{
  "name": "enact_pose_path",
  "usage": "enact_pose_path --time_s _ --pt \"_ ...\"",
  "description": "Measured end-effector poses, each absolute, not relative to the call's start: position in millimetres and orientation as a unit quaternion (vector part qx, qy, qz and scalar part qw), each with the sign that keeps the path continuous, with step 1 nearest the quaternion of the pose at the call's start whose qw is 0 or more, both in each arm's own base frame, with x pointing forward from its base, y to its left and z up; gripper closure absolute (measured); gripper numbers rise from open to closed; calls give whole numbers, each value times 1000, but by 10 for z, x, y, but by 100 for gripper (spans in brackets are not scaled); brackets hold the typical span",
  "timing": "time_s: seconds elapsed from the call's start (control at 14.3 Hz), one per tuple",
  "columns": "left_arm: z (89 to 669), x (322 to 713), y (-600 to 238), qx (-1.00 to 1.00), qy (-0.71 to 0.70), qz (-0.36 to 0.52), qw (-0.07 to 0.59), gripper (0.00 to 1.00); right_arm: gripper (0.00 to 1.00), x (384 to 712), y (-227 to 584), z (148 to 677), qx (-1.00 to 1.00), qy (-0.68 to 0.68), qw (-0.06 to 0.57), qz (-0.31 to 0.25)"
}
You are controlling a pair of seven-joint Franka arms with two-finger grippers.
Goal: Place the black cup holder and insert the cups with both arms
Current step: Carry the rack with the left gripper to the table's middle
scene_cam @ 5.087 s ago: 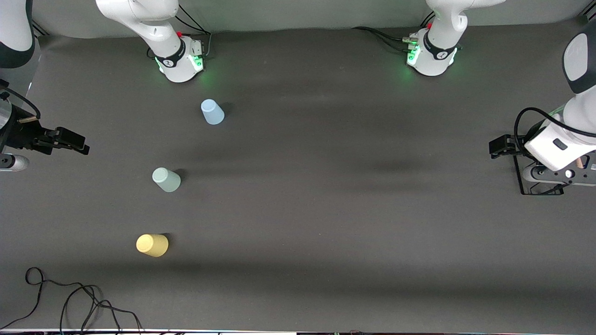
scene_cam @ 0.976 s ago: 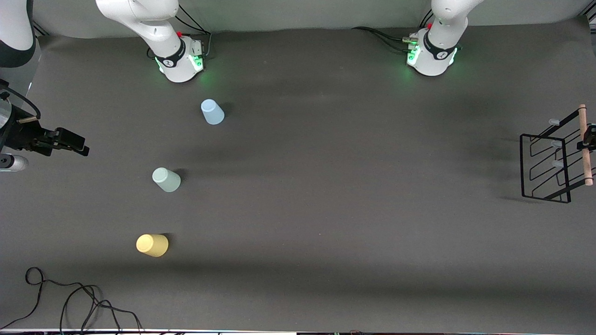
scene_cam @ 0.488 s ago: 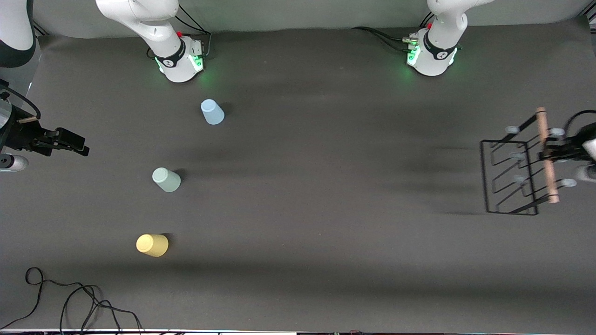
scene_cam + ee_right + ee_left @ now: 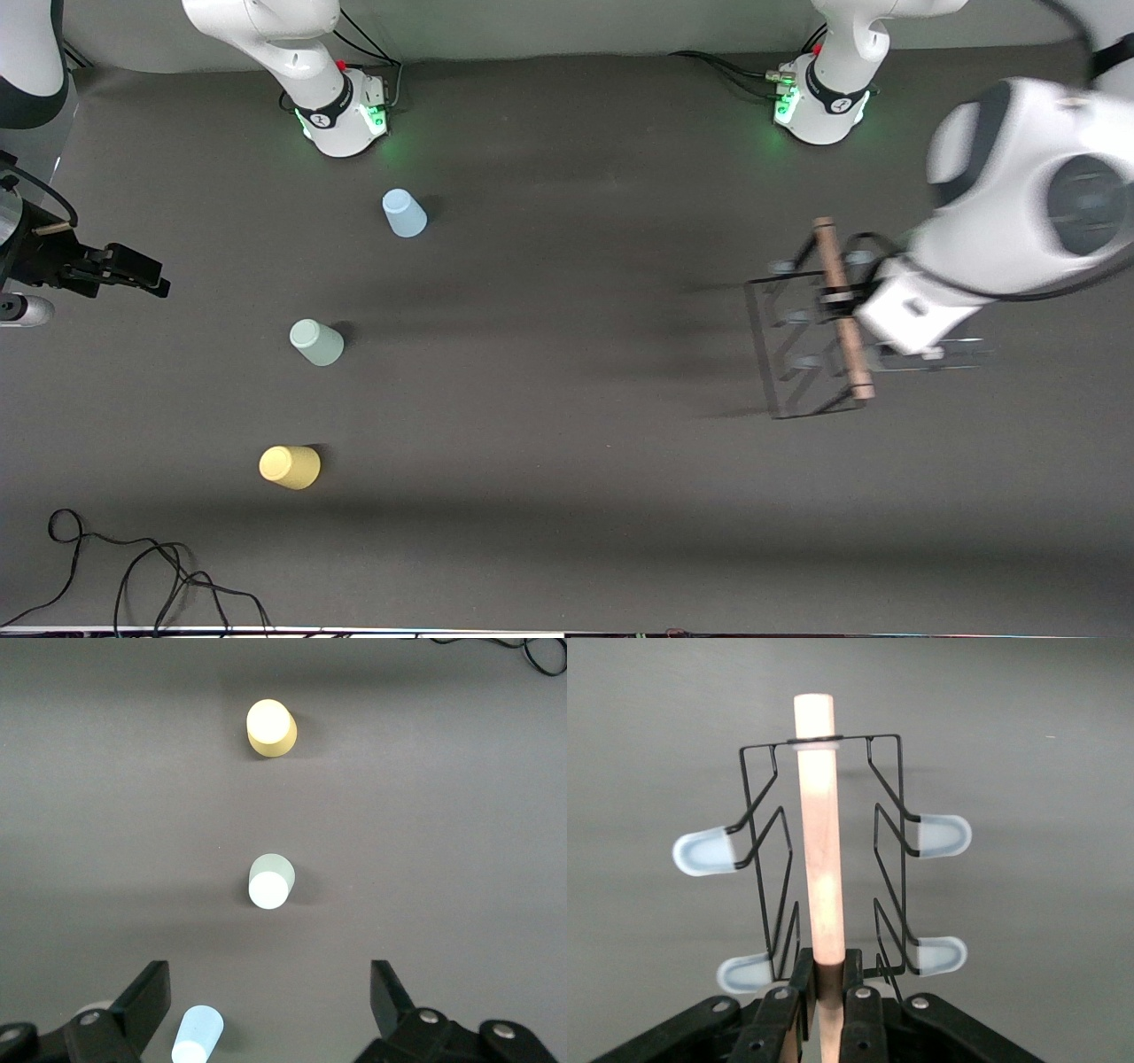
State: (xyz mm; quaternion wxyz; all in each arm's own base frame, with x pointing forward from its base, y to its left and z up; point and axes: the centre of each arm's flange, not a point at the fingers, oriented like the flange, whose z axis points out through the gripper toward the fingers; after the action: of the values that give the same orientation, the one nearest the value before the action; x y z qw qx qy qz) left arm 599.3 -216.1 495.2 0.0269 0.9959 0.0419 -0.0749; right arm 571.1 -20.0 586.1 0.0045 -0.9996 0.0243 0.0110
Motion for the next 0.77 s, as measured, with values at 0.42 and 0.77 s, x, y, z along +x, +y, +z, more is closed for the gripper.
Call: enact_pose_path --time_s 0.42,0.77 --pt "4361 5822 -4005 992 98 -41 63 84 0 5710 -195 5860 -1000 24 5 11" --pt "3824 5383 -4935 992 90 -38 81 84 0 5706 -192 5839 -1000 24 5 14"
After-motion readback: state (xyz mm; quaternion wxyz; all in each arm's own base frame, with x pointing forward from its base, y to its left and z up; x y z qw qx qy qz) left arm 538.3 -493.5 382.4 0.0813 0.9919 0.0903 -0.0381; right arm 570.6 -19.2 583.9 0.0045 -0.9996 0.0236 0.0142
